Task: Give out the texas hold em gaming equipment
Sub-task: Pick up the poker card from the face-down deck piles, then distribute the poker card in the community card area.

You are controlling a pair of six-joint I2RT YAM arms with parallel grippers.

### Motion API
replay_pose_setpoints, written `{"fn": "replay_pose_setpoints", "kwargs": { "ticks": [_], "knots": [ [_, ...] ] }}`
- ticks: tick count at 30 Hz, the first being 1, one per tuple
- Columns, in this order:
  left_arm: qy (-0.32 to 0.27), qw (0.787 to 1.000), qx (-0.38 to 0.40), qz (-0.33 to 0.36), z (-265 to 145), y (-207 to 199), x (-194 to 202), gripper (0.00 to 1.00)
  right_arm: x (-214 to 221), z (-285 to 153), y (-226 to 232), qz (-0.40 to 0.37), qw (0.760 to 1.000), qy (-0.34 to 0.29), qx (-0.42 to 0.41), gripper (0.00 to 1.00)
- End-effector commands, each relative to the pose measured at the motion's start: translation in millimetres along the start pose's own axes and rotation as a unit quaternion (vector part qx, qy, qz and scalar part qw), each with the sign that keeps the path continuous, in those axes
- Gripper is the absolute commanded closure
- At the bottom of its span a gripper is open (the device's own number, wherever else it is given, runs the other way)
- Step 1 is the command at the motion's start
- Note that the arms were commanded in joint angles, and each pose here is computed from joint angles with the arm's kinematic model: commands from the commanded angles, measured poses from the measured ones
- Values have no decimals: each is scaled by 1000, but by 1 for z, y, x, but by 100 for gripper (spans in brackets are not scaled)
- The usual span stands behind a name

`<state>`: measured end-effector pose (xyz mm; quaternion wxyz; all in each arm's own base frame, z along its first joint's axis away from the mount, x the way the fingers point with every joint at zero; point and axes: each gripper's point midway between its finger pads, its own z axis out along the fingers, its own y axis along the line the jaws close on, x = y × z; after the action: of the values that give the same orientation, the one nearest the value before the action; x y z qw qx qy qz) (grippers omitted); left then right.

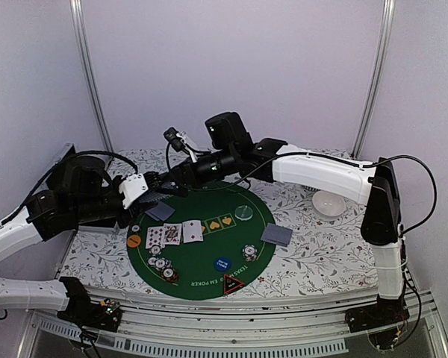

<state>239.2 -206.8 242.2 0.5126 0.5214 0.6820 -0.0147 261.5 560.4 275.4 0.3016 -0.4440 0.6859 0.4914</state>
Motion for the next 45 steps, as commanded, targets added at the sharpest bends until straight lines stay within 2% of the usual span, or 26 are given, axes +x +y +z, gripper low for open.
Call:
{"fn": "replay_pose_setpoints", "kwargs": {
  "ticks": [1,4,16,24,29,45],
  "knots": [
    [-29,1000,-4,0,-5,2,-13,64,-33,-21,24,-24,999,-32,-16,16],
    [-28,1000,-4,1,-4,2,-13,64,-36,-24,28,-27,999,-35,-18,22],
    [-23,1000,-10,2,-4,3,-9,64,-32,-32,28,-22,999,-28,-2,66],
    [-23,1000,-10,-2,-3,3,-10,64,-31,-34,29,-17,1000,-22,1,79],
    [-18,1000,-13,-3,-2,4,-8,64,-32,-38,30,-19,1000,-21,6,96],
    [-8,999,-31,-3,-2,10,-4,64,-54,-87,46,-52,997,-48,13,98]
  ]
}}
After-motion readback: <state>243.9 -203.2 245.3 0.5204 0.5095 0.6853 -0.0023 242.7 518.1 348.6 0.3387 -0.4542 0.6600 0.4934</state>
